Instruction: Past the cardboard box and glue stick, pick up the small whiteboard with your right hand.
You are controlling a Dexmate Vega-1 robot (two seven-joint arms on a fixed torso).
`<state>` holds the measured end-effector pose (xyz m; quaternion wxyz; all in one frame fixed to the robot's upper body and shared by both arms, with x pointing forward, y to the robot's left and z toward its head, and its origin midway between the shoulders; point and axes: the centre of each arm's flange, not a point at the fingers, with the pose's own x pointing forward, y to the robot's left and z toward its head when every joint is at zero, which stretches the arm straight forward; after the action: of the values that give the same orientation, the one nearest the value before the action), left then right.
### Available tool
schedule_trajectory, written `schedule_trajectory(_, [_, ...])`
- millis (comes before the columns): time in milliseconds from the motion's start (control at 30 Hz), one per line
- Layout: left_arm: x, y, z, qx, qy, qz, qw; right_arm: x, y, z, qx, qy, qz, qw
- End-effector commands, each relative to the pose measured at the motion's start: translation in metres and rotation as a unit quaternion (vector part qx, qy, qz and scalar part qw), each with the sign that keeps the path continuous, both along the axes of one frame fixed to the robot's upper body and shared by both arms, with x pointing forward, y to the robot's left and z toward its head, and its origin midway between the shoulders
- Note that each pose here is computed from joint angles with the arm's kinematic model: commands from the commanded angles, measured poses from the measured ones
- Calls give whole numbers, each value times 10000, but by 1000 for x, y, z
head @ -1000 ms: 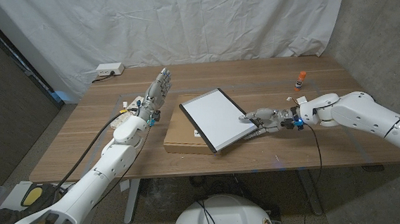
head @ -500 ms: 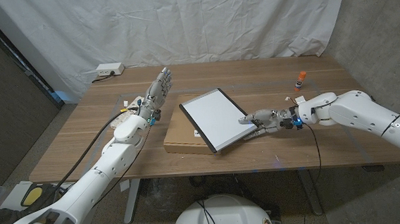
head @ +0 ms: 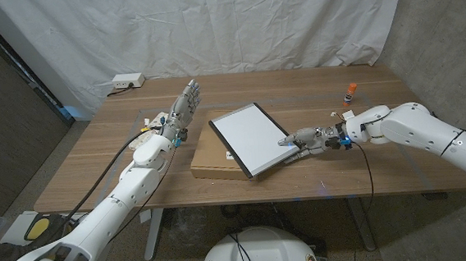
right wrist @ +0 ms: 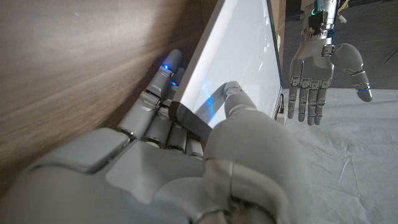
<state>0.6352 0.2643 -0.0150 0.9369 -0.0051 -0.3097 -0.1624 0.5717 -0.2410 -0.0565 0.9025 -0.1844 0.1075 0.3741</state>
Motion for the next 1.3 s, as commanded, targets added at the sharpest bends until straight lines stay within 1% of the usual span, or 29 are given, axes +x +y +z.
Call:
schedule_trajectory(33, [1, 1, 2, -26, -13, -9, 10000, 0, 2, 5, -25, -60, -36, 10000])
schedule_trajectory(667, [1, 2, 3, -29, -29, -14, 10000, -4, 3, 11, 100, -135, -167, 9997])
schedule_trajectory(1033, [1, 3, 5, -6, -27, -4, 10000, -3, 4, 13, 212, -136, -209, 9995])
schedule_trajectory(1300, [0, 3, 6, 7, -10, -15, 10000, -3, 6, 13, 250, -77, -156, 9995])
